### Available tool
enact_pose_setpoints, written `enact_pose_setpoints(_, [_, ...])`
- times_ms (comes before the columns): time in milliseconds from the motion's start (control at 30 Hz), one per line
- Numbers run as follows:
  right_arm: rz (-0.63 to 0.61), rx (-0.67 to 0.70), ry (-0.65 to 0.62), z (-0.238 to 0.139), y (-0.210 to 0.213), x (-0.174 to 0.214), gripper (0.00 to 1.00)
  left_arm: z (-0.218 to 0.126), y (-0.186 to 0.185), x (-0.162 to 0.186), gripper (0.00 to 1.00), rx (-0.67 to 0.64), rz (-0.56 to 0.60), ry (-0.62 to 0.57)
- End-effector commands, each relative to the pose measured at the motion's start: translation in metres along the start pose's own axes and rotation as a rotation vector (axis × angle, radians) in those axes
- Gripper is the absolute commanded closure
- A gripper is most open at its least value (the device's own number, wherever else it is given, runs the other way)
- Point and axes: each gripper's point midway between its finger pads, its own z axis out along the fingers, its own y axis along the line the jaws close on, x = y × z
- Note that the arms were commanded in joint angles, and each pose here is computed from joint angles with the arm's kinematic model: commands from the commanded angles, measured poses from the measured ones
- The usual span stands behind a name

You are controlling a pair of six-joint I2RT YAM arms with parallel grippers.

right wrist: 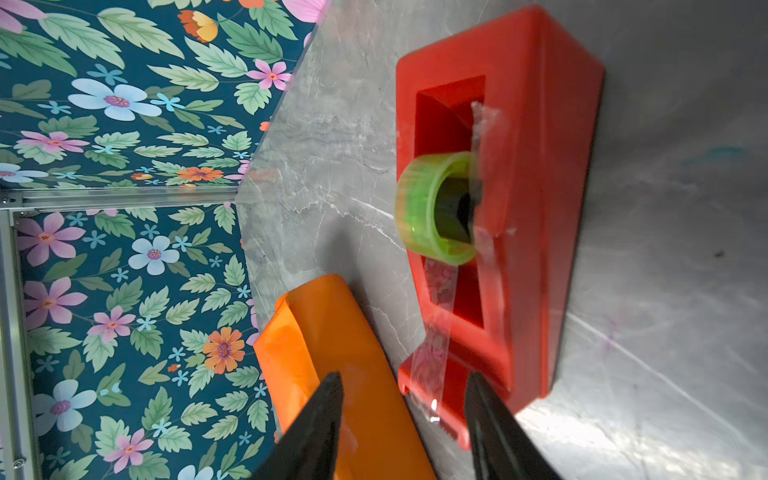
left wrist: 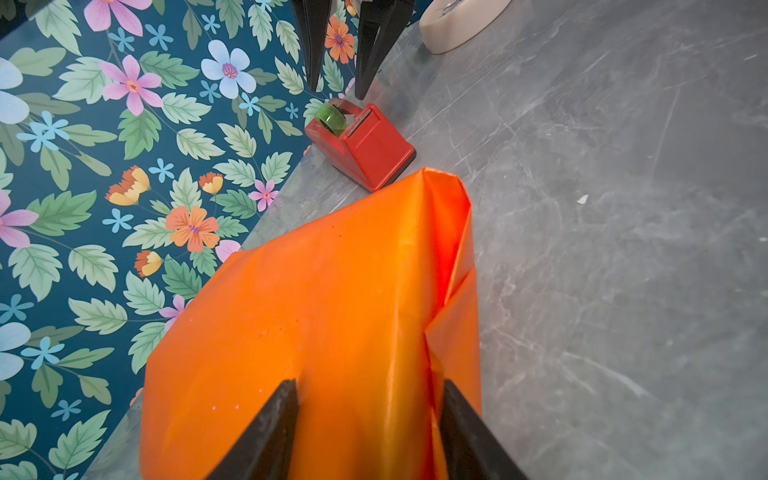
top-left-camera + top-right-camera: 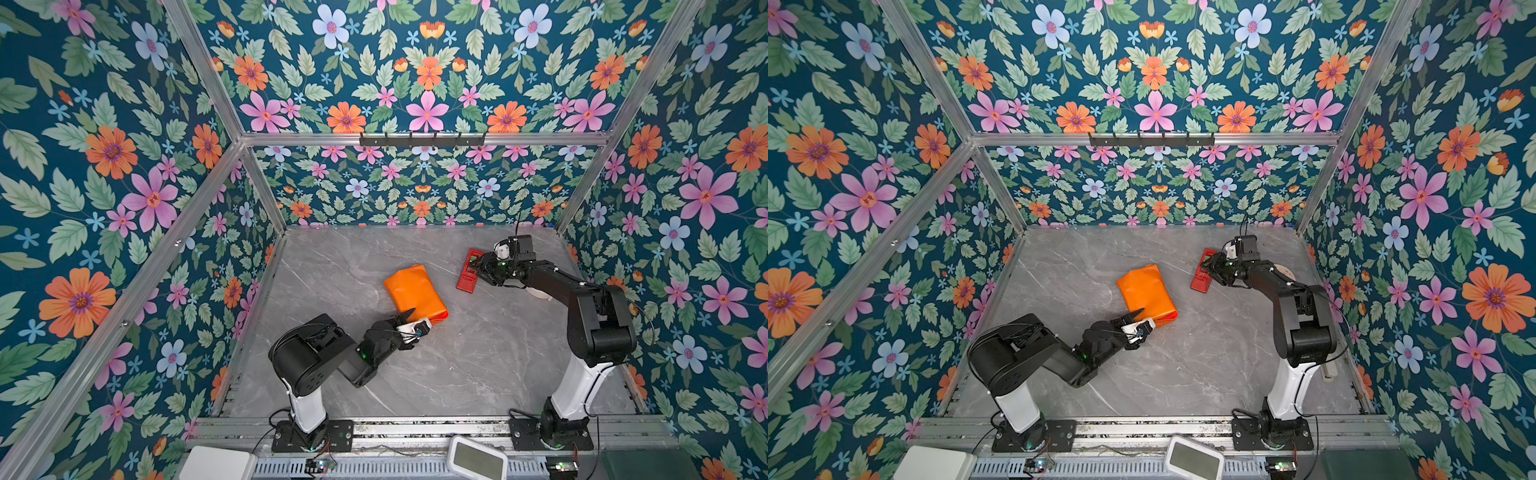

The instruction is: Wrap the gift box in paper

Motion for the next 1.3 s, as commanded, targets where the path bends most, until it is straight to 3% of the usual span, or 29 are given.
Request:
enact_pose_setpoints(0, [0.006,-0.020,-0.001,0.004,0.003,-0.003,0.51,-0.002,-0.019,0.020,0.45,0.080,-0.013,0.075])
enact_pose_setpoints(367, [0.032,-0.011,0.015,0.020,-0.013,-0.003,0.56,-0.003,-0.019,0.019,0.45,0.081,-0.010,0.073])
enact_pose_setpoints(633, [0.069,-0.023,0.019,0.026,-0.020,-0.001,0.64,-0.003,-0.019,0.020,0.45,0.083,-0.011,0.074])
enact_pose_setpoints(1267, [0.116,-0.054,0.019,0.031,-0.026,0.004,0.94,-0.003,-0.020,0.019,0.46,0.088,-0.010,0.075])
